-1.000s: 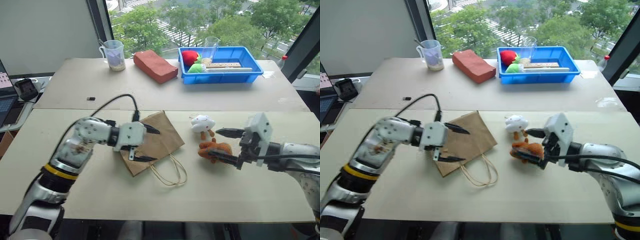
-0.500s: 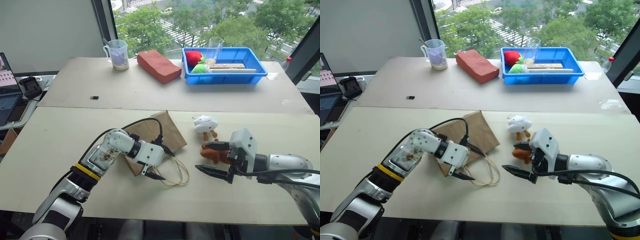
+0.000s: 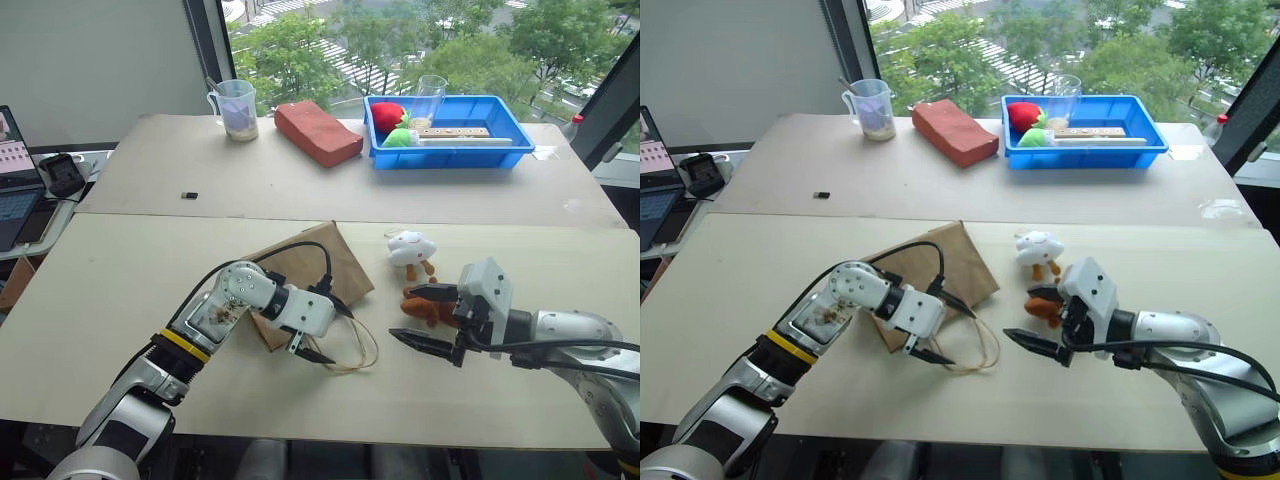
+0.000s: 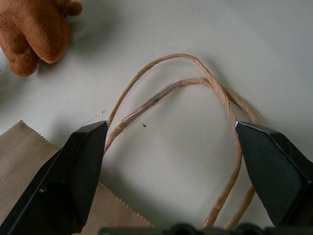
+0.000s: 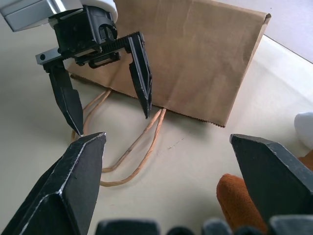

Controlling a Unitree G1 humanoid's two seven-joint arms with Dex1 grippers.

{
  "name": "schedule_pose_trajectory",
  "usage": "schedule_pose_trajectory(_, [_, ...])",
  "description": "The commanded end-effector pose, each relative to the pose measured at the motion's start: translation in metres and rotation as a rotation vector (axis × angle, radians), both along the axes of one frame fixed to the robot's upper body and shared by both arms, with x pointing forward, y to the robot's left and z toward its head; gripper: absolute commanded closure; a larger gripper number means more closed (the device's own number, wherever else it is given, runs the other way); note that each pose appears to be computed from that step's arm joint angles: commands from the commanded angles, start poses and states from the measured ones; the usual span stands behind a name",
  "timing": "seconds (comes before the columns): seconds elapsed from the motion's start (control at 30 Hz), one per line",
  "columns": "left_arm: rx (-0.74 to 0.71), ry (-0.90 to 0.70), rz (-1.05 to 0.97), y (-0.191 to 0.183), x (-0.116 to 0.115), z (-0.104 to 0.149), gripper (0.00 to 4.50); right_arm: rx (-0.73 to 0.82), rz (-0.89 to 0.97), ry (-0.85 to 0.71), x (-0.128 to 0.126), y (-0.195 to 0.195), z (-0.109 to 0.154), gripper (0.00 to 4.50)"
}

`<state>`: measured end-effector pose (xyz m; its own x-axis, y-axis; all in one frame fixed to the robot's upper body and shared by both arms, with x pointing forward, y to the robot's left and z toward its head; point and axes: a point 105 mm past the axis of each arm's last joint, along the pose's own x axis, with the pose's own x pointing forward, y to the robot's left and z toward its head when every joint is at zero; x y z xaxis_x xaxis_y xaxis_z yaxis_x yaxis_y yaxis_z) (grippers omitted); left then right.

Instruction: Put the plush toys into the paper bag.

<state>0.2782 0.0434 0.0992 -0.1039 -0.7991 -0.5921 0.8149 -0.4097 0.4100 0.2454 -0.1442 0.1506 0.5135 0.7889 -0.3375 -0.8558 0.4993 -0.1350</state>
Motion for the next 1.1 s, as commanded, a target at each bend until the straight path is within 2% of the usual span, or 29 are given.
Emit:
schedule_pose_trajectory(0.03, [-0.010, -0.019, -0.024, 0.003, -0.005, 0.007, 0.07, 0.010, 0.006, -0.050, 0.000, 0.003, 0.010, 0.00])
schedule_pose_trajectory(0.63, [0.015, -0.040, 0.018, 0.000, 0.000, -0.007, 0.07, 0.014, 0.002, -0.046, 0.000, 0.004, 0.013, 0.00])
schedule_pose_trajectory(0.73, [0.016, -0.032, 0.013, 0.000, -0.001, -0.008, 0.79, 0.013, -0.001, -0.048, 0.001, 0.003, 0.014, 0.00])
schedule_pose_trajectory(1.0, [0.026, -0.001, -0.012, 0.002, -0.007, -0.009, 4.42, 0.017, -0.007, -0.054, 0.003, 0.003, 0.015, 0.00])
schedule_pose_trajectory(1.1, [0.017, 0.008, -0.012, 0.002, -0.007, -0.006, 4.47, 0.018, -0.011, -0.056, 0.003, 0.002, 0.016, 0.00])
